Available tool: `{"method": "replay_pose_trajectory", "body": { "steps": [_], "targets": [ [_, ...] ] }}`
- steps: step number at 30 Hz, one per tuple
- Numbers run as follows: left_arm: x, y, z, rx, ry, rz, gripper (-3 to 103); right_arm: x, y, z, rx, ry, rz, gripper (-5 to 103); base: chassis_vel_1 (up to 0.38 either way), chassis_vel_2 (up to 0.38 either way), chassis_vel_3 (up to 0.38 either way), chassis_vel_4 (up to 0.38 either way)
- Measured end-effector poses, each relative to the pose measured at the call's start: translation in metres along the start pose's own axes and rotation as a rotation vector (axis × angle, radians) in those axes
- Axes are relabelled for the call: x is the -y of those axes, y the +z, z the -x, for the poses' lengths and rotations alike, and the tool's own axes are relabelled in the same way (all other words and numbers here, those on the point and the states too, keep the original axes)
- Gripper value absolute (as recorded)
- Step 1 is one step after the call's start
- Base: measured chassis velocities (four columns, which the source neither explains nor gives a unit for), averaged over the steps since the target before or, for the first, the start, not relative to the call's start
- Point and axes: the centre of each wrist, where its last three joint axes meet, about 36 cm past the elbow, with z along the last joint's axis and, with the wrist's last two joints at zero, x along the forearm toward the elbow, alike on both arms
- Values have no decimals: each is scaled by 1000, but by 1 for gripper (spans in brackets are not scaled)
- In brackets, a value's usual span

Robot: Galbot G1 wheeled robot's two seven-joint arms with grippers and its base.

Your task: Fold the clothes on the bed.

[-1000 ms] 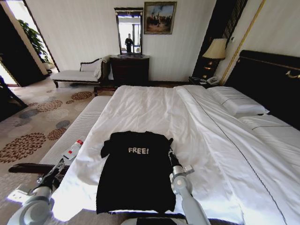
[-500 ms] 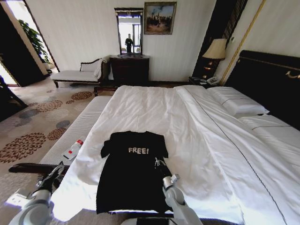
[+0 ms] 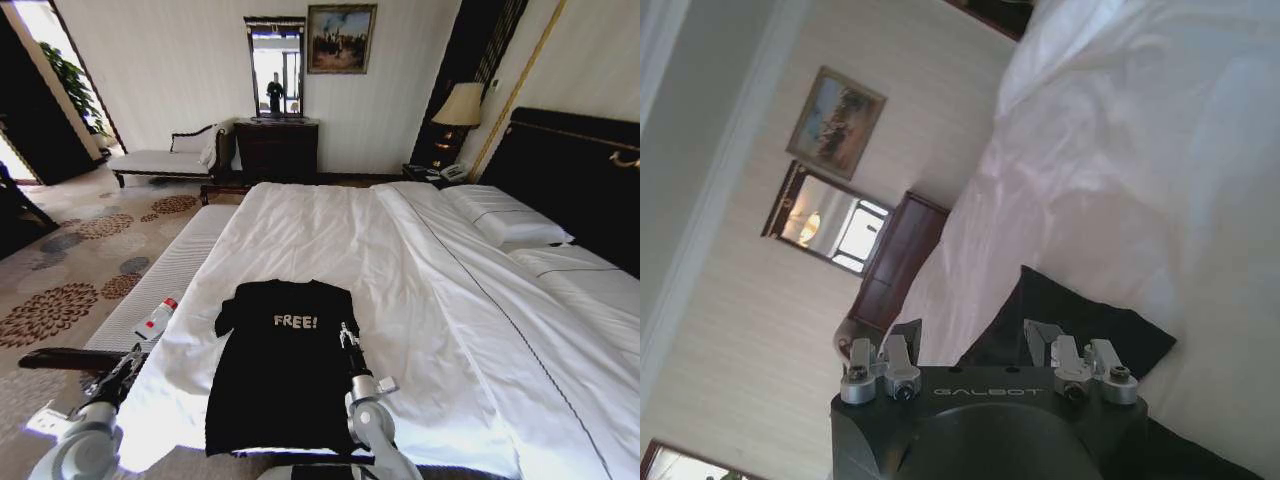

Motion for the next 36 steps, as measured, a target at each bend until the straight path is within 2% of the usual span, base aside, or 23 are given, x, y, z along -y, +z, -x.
{"method": "replay_pose_trajectory", "body": {
  "steps": [1,4,7,10,17,21,22,26,27,29,32,33,36],
  "targets": [
    [0,0,0,0,0,0,100,0,0,0,0,0,0,56,0,0,0,0],
    [1,2,0,-2,0,7,100,-4,-7,7,-8,91,81,72,0,0,0,0],
    [1,1,0,-2,-1,9,100,-7,-9,9,-17,131,109,78,0,0,0,0],
    [0,0,0,-1,-3,15,100,-11,-11,9,-27,198,145,94,0,0,0,0],
    [1,0,-2,-2,-1,19,100,0,-8,9,-61,262,134,100,0,0,0,0],
    [2,0,-2,-1,0,21,100,4,-8,14,-67,259,126,100,0,0,0,0],
    [2,-1,-3,0,1,22,100,4,-8,17,-68,253,123,103,0,0,0,0],
    [2,-1,-3,1,-1,23,100,6,-7,21,-69,252,120,98,0,0,0,0],
    [1,-1,-3,1,-3,23,100,7,-5,23,-71,253,120,88,0,0,0,0],
    [1,-1,-4,2,-3,24,100,8,-4,24,-72,255,120,88,0,0,0,0],
    [0,-2,-3,2,-5,24,100,9,0,27,-74,258,122,72,0,0,0,0],
    [0,-2,-3,2,-5,24,100,9,0,27,-74,258,122,72,0,0,0,0],
    [0,0,-3,0,-8,23,100,8,0,30,-71,257,124,62,0,0,0,0]
  ]
}}
